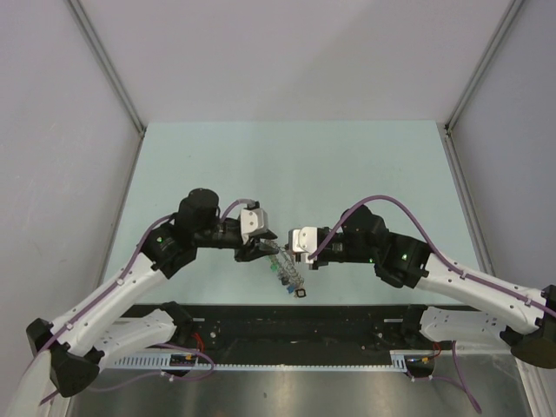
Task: Put the keys on the keyring
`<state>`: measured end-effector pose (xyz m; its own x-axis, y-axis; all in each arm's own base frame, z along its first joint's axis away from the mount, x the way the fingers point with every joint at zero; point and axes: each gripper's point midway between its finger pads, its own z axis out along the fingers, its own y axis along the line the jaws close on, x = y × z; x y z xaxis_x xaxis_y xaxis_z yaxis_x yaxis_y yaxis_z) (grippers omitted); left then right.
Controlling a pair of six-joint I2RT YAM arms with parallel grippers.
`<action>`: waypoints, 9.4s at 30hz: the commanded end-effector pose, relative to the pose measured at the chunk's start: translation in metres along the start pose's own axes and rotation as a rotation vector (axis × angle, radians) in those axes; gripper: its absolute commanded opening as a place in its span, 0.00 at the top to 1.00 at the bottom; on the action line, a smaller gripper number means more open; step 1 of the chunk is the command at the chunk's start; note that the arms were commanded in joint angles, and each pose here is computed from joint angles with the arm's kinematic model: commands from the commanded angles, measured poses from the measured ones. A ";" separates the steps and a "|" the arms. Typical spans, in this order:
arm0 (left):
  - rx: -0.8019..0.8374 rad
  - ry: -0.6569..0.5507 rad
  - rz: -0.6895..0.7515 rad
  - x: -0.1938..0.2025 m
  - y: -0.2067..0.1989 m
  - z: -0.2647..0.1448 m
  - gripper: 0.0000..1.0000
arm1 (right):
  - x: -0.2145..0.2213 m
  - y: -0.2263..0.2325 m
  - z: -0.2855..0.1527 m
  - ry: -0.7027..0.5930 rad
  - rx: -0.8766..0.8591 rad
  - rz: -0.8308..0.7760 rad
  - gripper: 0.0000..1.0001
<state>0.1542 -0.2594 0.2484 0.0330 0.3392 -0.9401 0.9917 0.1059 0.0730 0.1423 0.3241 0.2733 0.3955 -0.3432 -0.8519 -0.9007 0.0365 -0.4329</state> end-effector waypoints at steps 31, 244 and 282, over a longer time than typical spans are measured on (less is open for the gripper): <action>-0.109 -0.178 -0.087 -0.035 0.001 -0.007 1.00 | -0.015 -0.020 -0.028 -0.027 0.112 0.045 1.00; -0.404 -0.596 -0.355 -0.060 0.038 -0.024 1.00 | -0.009 -0.014 0.002 0.009 0.200 0.031 1.00; -0.657 -0.950 -0.556 -0.070 0.076 -0.063 1.00 | 0.033 -0.050 -0.013 0.079 0.427 0.244 1.00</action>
<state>0.2001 -0.2531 0.2830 -0.1723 -0.5131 -0.8409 0.7304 0.5062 -0.4585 0.1924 0.3173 0.2889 0.2442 -0.3018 -0.9216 -0.8070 0.4637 -0.3657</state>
